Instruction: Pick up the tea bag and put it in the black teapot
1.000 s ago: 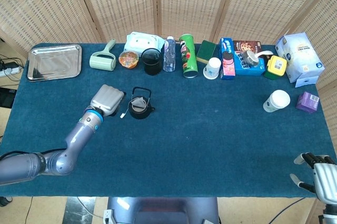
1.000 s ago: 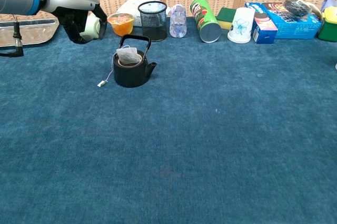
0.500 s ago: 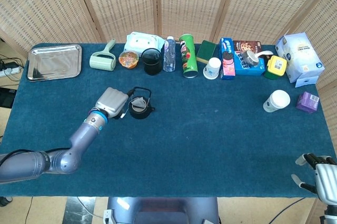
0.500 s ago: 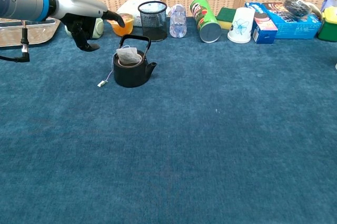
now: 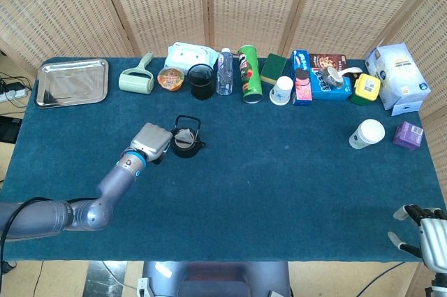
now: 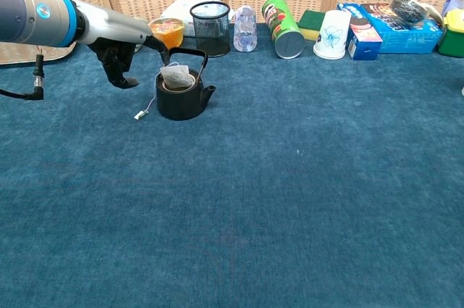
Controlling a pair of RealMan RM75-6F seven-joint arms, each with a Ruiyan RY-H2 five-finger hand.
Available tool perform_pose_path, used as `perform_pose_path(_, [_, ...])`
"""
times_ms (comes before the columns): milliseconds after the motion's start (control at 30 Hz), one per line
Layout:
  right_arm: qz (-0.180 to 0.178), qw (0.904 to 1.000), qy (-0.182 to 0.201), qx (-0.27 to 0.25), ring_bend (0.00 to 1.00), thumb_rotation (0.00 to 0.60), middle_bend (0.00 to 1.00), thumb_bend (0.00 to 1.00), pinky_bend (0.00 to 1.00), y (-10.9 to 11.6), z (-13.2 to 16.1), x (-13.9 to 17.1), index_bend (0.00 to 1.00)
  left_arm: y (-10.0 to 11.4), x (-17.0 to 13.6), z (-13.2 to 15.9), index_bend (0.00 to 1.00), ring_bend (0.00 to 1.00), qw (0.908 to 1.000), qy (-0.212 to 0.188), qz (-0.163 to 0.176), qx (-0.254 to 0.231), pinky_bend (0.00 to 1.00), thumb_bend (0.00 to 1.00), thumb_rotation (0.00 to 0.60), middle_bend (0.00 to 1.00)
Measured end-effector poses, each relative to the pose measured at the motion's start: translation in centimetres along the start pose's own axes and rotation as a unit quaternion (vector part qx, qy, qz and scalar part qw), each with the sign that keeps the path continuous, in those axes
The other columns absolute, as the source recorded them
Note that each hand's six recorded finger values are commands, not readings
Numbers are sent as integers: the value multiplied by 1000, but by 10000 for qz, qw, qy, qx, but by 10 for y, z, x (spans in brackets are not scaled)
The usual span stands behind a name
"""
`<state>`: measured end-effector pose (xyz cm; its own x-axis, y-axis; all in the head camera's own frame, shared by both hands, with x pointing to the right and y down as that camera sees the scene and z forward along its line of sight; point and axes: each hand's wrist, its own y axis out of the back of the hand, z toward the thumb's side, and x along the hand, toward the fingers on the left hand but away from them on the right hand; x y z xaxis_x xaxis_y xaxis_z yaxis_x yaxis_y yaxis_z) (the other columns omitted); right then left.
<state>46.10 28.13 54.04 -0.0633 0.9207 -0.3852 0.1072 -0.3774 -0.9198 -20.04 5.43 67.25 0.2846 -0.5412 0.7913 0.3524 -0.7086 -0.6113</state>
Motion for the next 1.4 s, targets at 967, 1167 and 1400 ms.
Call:
perform_pose_path(967, [1,9999,-112,-11,560,600,508,210,368,1,-6,4,492,-14,11,10,159,1000,9998,-22,-198,38,1000,497,600,1000])
perform_pose_path(1167, [-6,9999,-119,-14,560,600,508,211,368,1,-6,4,492,-7,9,10,159,1000,9999,-44,-82,-40,1000,496,600,1000])
perform_pose_path(1400, [-13,10000,-78,-7,560,600,508,211,369,2,-4,3,492,10,-4,2,159,1000,9997,-43,171,-142,1000,494,600,1000])
